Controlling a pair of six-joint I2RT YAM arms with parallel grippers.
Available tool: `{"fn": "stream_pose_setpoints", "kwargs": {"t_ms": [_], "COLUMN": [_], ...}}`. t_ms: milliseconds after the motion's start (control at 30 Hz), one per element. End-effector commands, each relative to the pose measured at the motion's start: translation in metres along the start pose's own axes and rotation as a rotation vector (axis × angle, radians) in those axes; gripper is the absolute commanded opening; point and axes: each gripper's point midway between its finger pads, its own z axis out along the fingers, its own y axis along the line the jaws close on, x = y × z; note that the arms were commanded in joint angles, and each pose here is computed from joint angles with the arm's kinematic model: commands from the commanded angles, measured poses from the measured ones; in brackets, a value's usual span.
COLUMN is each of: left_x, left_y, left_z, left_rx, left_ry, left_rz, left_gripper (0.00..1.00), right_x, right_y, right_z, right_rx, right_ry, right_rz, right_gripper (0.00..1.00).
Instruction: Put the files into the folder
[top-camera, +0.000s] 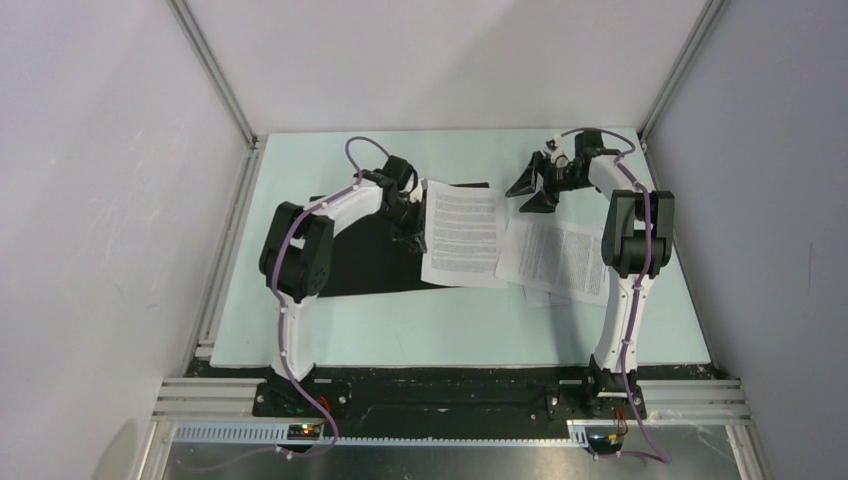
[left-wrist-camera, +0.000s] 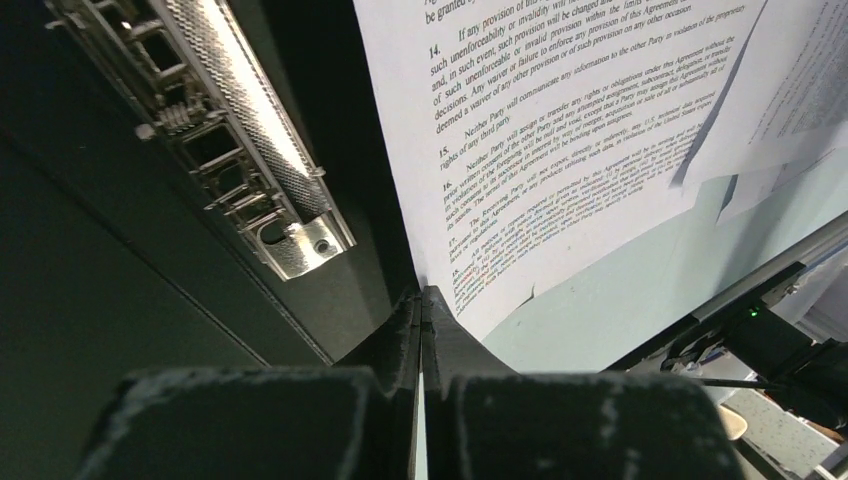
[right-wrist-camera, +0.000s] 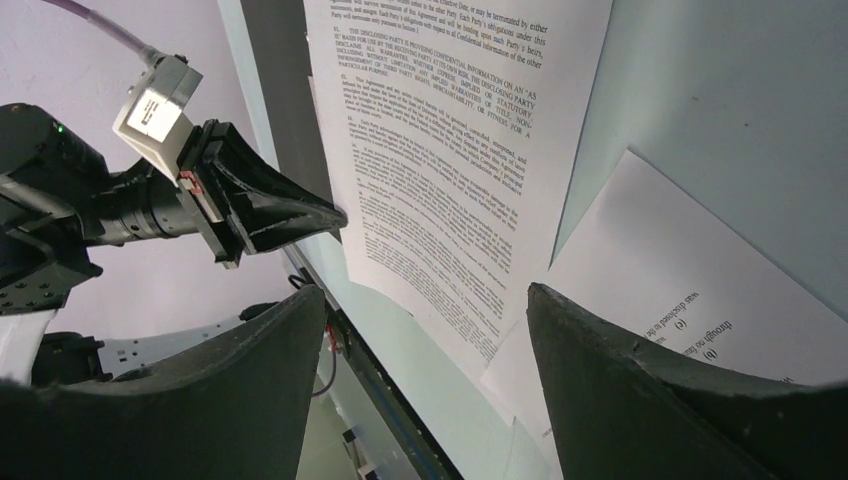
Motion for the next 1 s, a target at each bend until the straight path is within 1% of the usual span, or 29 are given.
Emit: {"fn": "stream_pose_setpoints", "kwargs": {"t_ms": [0,200,300,467,767,967], "left_x": [-0.003,0.008,0.011,0.016,0.001,0.008], "left_y": [-0.006,0.006,0.017,0.025,0.023,0.021], "left_z": [0.003,0.006,0.004,0.001,-0.005,0.001], "left_rx": [-0.026,-0.097,-0.155,-0.205,-0.201,-0.156], "left_ry": [-0.013,-0.007,-0.019,-0.033,-0.081,-0.069], "left_rz": [-0.003,-0.057,-0.079,-0.126,-0.185,-0.235], "left_gripper": [0.0,0.0,0.0,0.0,0.0,0.0], "right_x": [0.0,0.0,0.0,0.002,0.007,0.009], "right_y": [0.008,0.006,0.006,0.003,0.002,0.001], "right_z": [-0.002,0.0,0.001,0.003,0.012,0.013], "right_rx": [-0.028,-0.028,-0.03,-0.027,-0.02,-0.018], "right_ry": [-0.002,0.0,0.001,0.007,0.03,0.035], "right_rz": [-0.011,-0.004,-0.003,0.005,0.009,0.011], "right_gripper": [0.78,0.78,0.78,0.78,0.78,0.78]}}
